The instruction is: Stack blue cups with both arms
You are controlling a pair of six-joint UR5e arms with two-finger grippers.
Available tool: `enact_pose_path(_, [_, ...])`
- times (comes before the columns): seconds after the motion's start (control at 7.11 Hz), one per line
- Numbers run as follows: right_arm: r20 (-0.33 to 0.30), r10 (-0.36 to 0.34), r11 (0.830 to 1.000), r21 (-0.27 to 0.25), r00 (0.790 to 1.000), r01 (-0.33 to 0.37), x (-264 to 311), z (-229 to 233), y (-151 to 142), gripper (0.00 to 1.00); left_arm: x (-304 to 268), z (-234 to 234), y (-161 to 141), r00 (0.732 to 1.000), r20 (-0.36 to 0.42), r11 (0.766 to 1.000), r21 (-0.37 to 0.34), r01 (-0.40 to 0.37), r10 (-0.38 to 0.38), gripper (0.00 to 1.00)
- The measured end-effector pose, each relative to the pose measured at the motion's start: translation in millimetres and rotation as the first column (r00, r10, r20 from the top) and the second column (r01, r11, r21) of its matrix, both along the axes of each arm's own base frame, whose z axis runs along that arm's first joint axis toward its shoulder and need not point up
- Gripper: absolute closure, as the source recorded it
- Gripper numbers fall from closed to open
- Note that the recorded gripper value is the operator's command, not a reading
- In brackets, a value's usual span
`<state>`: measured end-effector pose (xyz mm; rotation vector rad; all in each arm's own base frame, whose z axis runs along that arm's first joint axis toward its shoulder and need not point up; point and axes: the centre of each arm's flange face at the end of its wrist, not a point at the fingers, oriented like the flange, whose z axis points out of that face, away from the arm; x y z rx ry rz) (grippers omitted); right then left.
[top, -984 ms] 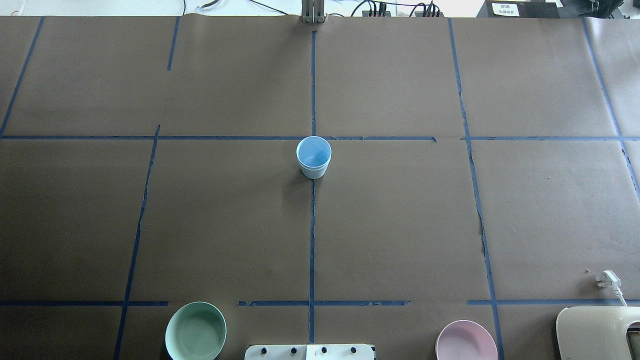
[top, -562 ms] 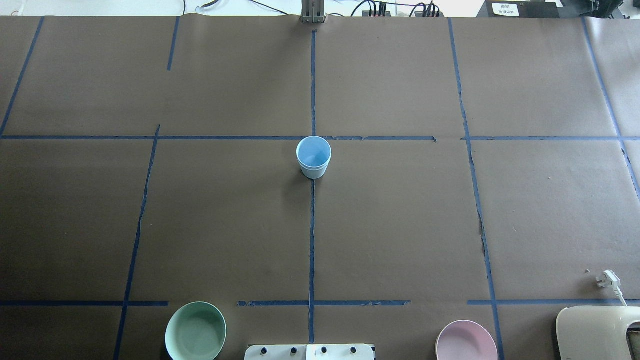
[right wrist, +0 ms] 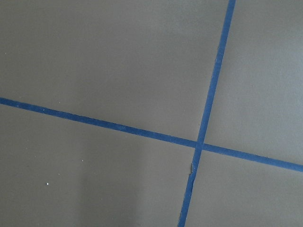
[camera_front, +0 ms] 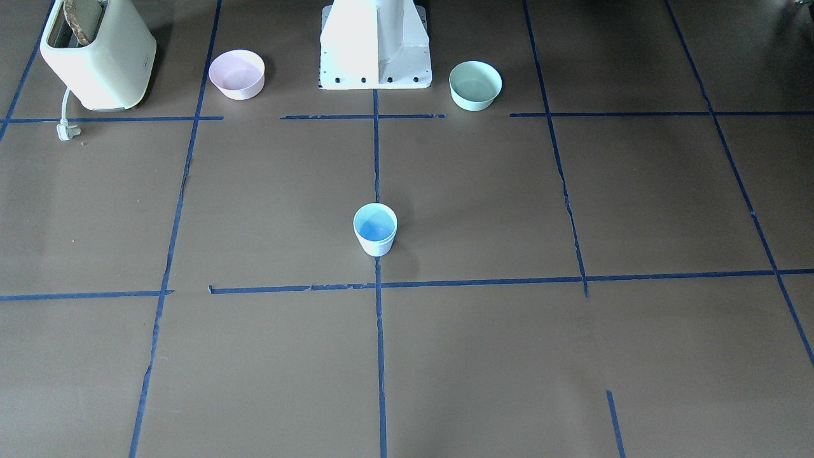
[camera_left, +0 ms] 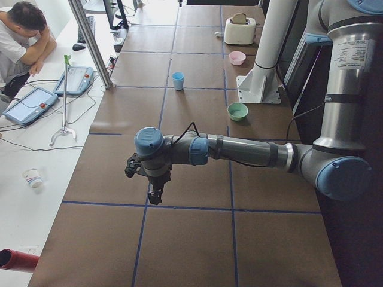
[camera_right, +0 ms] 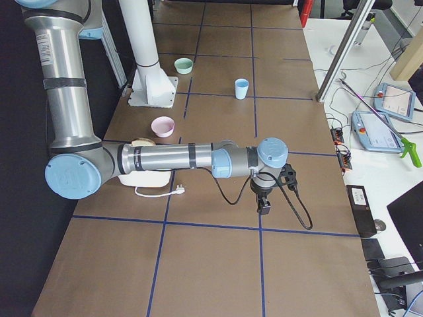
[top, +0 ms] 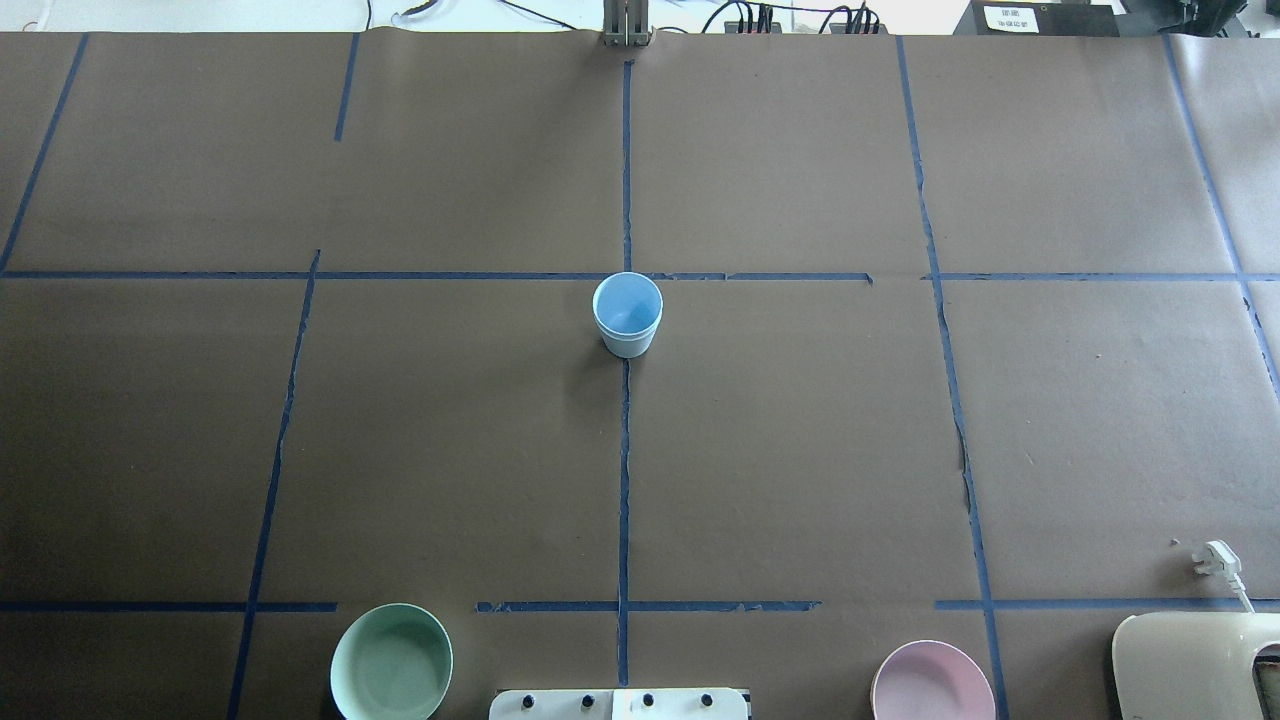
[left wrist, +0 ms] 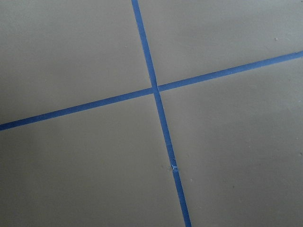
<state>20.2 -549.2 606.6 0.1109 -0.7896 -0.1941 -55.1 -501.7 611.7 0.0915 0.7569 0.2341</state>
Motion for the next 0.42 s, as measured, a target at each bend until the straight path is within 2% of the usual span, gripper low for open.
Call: enact_pose_path(0.42, [0.000, -0.015, 1.000, 0.006, 1.000, 0.015, -7.8, -3.0, -0.9, 0.00, -0.3, 1.2, 1.0, 1.000, 0.005, 1.000, -0.003, 0.000, 0.000, 0.00])
